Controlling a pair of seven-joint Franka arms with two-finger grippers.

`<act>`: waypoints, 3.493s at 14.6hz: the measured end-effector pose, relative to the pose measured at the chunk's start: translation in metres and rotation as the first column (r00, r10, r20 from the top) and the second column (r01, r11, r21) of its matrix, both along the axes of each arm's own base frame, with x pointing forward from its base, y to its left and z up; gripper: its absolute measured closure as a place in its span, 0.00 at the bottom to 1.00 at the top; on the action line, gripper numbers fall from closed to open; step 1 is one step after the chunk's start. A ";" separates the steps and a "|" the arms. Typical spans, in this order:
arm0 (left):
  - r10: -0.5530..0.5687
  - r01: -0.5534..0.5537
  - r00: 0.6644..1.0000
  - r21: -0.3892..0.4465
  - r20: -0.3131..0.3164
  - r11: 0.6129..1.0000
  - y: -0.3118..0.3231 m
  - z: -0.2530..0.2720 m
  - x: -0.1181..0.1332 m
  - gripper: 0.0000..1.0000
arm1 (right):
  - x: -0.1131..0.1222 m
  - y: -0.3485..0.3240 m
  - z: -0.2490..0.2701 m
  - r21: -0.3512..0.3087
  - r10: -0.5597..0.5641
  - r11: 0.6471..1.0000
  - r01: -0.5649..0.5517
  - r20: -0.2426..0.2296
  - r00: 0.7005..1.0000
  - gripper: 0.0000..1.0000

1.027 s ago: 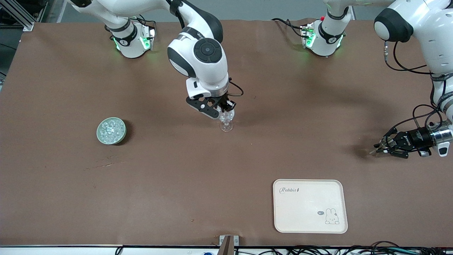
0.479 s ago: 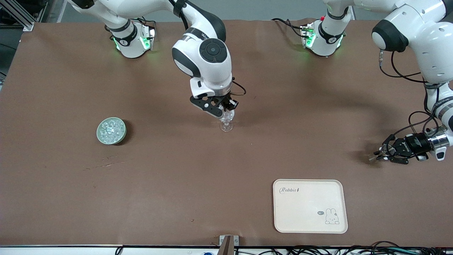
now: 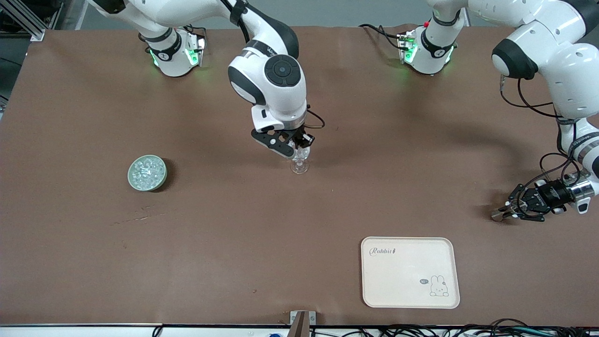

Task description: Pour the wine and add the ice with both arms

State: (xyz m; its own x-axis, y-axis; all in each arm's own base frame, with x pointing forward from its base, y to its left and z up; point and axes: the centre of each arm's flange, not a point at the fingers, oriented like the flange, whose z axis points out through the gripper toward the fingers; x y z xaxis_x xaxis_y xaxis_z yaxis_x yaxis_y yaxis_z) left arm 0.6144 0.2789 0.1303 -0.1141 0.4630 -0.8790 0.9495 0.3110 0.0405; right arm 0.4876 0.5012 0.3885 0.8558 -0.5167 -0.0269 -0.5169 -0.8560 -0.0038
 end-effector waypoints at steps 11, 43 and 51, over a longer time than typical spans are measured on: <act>-0.024 0.022 0.997 0.028 0.075 0.999 0.034 0.017 -0.012 0.00 | 0.009 -0.003 0.012 0.017 -0.016 1.000 0.016 0.017 1.000 0.46; -0.969 0.464 -0.121 0.851 -0.216 -0.248 -0.284 0.510 -0.018 0.03 | 0.075 -0.527 0.287 -0.099 0.329 0.941 -0.322 0.067 0.942 0.00; -0.952 0.420 -0.192 0.857 -0.240 -0.301 -0.325 0.505 -0.056 0.04 | 0.076 -0.522 0.286 -0.087 0.337 0.940 -0.331 0.074 0.939 0.00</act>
